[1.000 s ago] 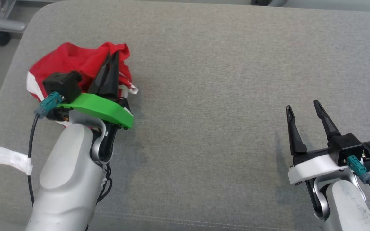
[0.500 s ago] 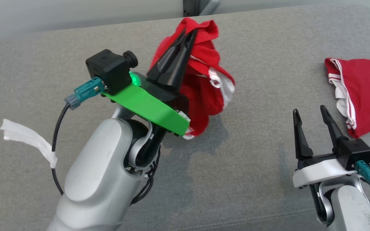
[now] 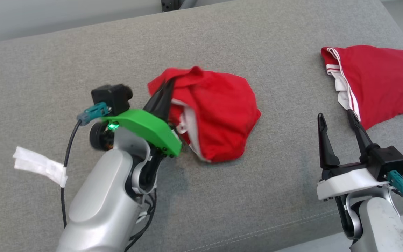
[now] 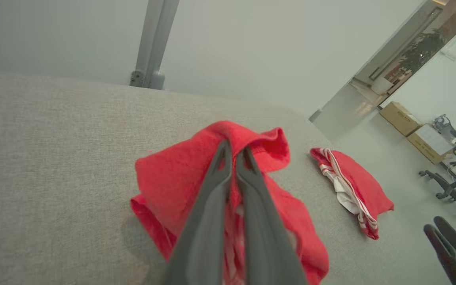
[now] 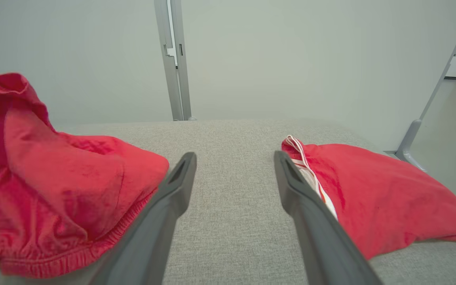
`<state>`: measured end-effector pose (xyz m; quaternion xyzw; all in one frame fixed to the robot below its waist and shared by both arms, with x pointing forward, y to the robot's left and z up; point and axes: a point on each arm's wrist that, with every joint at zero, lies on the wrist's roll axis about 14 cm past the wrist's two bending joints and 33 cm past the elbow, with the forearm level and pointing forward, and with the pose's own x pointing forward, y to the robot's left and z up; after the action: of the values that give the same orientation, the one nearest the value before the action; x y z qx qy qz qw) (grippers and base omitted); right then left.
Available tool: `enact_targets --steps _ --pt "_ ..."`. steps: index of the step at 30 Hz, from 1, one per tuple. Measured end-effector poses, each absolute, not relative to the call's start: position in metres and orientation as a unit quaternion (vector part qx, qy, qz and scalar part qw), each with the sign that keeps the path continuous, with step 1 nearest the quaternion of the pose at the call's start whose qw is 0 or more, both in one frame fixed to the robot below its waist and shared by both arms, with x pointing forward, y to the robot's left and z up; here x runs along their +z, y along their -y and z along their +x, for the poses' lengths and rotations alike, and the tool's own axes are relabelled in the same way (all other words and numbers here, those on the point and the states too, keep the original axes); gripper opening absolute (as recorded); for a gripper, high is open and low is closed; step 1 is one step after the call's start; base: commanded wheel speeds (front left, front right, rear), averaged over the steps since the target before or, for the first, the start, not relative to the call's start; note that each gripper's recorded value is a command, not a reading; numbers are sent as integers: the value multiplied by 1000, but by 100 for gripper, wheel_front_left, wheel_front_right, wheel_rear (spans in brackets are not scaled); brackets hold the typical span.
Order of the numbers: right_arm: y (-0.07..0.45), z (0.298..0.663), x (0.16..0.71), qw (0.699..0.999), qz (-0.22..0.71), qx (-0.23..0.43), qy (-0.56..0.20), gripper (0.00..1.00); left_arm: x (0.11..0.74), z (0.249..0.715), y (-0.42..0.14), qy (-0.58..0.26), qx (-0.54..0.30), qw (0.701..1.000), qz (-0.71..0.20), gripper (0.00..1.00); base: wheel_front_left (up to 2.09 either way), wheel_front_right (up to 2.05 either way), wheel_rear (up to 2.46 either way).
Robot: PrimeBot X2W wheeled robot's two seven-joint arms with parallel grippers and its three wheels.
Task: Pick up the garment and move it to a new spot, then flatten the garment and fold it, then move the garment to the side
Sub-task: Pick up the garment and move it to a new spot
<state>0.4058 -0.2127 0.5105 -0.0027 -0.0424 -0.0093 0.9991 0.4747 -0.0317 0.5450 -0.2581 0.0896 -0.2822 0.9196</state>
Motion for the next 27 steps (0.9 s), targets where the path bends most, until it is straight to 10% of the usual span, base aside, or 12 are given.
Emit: enact_targets --steps 12,13,16,27 --pt "216 409 498 1000 -3 -13 25 100 426 481 -10 -200 -199 937 -207 0 0 0 0" --pt "215 409 498 1000 -2 -13 24 100 426 483 -11 -195 -198 938 -206 12 0 0 0" --pt "215 409 499 1000 -2 -13 25 100 432 485 -12 -174 -201 944 -194 100 0 0 0" --pt "221 392 507 999 -11 -22 35 100 467 471 -48 -93 -156 967 -180 100 0 0 0"
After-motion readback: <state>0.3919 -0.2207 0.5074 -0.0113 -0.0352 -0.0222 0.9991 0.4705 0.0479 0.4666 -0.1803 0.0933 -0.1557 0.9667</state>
